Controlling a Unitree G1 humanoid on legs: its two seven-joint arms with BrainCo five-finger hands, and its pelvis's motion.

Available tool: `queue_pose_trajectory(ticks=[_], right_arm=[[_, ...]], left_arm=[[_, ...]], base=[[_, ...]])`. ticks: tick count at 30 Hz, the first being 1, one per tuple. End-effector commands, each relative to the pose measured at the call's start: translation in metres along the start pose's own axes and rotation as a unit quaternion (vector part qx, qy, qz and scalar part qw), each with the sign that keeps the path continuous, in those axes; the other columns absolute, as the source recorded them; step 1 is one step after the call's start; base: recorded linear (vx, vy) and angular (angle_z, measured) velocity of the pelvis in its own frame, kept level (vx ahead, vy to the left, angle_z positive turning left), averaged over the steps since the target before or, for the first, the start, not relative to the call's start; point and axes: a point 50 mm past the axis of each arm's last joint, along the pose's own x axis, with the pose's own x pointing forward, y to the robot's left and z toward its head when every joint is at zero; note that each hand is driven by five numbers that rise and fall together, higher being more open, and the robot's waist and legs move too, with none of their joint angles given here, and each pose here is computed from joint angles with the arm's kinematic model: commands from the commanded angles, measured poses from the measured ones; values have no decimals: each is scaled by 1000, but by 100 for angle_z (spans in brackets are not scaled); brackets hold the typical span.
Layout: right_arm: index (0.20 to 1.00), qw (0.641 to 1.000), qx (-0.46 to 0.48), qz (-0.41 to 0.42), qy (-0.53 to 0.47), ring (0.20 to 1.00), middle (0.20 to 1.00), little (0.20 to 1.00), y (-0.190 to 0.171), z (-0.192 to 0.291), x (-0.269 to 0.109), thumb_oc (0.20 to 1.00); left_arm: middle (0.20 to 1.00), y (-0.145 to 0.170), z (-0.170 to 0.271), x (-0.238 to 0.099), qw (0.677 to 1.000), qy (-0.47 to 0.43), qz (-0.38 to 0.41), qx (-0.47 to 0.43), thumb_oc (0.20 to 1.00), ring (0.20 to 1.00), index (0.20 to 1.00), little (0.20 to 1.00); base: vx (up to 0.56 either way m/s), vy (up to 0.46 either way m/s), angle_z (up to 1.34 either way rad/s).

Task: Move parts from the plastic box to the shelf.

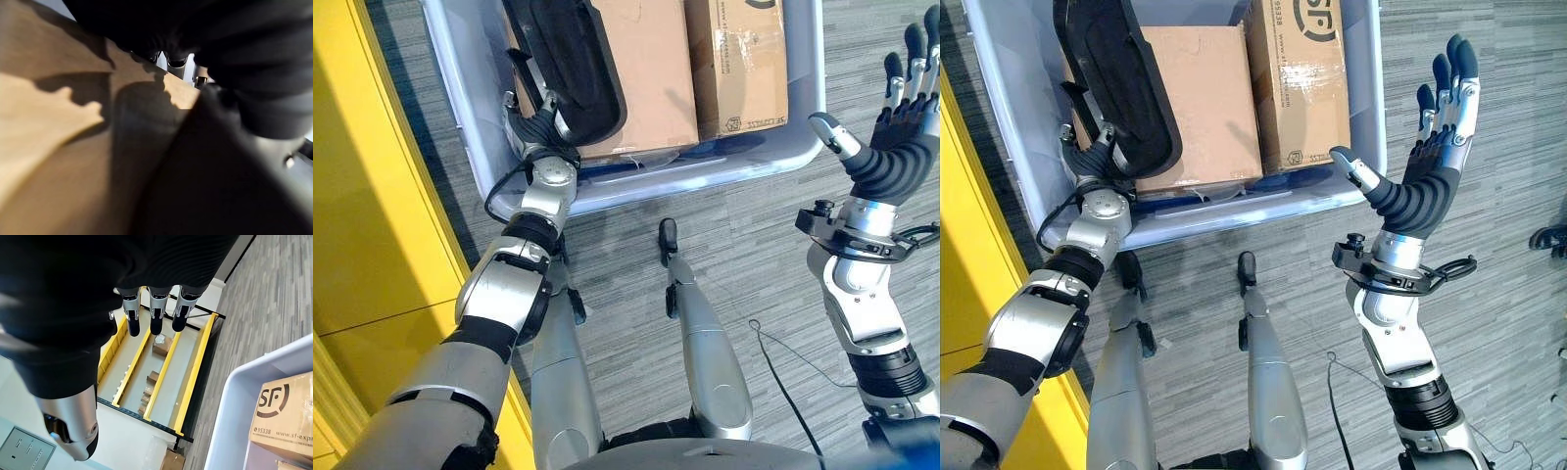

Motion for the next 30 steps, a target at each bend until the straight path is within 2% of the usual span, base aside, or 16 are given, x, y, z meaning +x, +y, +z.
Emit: queue_pose_trajectory(ticks=[1, 10, 17, 21, 23, 25, 30], right_arm=[[1000, 997, -4, -26, -73, 1000, 1000, 1000, -15, 20, 17, 1000], [1000, 998, -9, -17, -62, 1000, 1000, 1000, -14, 16, 15, 1000], [1000, 998, -32, -9, -45, 1000, 1000, 1000, -17, 10, 12, 1000], [1000, 998, -46, -14, -39, 1000, 1000, 1000, -21, 9, 9, 1000], [1000, 997, -67, -18, -25, 1000, 1000, 1000, -28, 5, 5, 1000], [1000, 997, -75, -18, -20, 1000, 1000, 1000, -31, 4, 3, 1000], [1000, 996, -84, -17, -10, 1000, 1000, 1000, -35, 1, 1, 1000]], left_arm=[[200, -9, -21, -5, 996, 64, -46, 36, 200, 200, 200, 200], [200, -4, -49, -15, 994, 98, -51, 25, 200, 200, 200, 200], [200, 20, -70, -19, 995, 95, -31, 9, 200, 200, 200, 200], [200, 29, -62, -20, 999, 47, -27, 1, 200, 200, 200, 200], [200, 52, -47, -23, 999, -33, -11, -2, 200, 200, 200, 200], [200, 66, -39, -26, 997, -73, -4, 6, 200, 200, 200, 200], [200, 84, -23, -29, 992, -129, 3, 3, 200, 200, 200, 200]], base=[[0, 0, 0], [0, 0, 0], [8, 5, -1], [34, -2, 4], [64, 5, 2], [86, -6, 4], [41, 0, 2]])
